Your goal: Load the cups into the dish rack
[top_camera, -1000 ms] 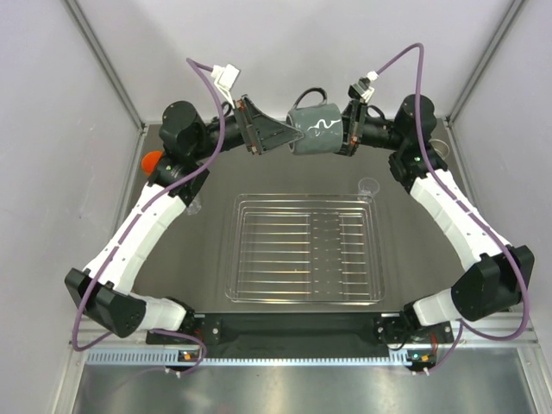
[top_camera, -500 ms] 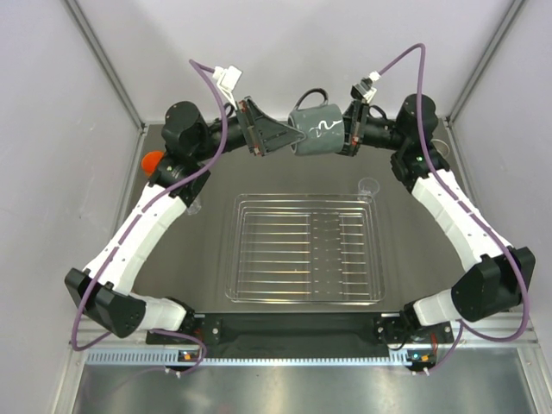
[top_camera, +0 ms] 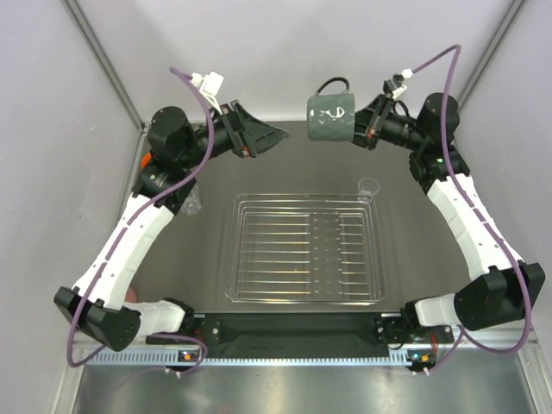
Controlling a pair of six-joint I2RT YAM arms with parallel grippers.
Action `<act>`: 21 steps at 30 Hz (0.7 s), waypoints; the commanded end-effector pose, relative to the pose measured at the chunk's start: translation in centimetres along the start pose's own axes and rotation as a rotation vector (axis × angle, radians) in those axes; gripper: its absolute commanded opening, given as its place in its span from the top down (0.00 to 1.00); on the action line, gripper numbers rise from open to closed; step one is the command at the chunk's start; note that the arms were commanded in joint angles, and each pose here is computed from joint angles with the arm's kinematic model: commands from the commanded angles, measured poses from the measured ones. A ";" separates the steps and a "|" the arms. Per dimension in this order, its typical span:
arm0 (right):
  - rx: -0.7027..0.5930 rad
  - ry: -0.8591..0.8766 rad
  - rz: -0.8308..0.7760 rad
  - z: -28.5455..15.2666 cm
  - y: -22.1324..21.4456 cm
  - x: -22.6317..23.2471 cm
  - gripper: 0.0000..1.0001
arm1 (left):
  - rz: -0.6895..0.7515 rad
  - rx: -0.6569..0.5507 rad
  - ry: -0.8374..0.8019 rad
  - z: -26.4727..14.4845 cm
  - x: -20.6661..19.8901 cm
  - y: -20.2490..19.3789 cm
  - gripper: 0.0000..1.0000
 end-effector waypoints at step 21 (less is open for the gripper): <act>0.092 0.156 -0.070 2.0 -1.4 4.6 1.00 | -0.027 0.018 -0.234 1.2 -2.2 1.9 0.01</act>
Point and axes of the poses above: each gripper's point midway between its finger pads, its own z axis out along the fingers, its own x axis along the line the jaws close on, y = z × x, the point moved 3 cm from there along -z, back along the fingers, and after that the axes turned 7 degrees about -z, right-handed, at the moved point
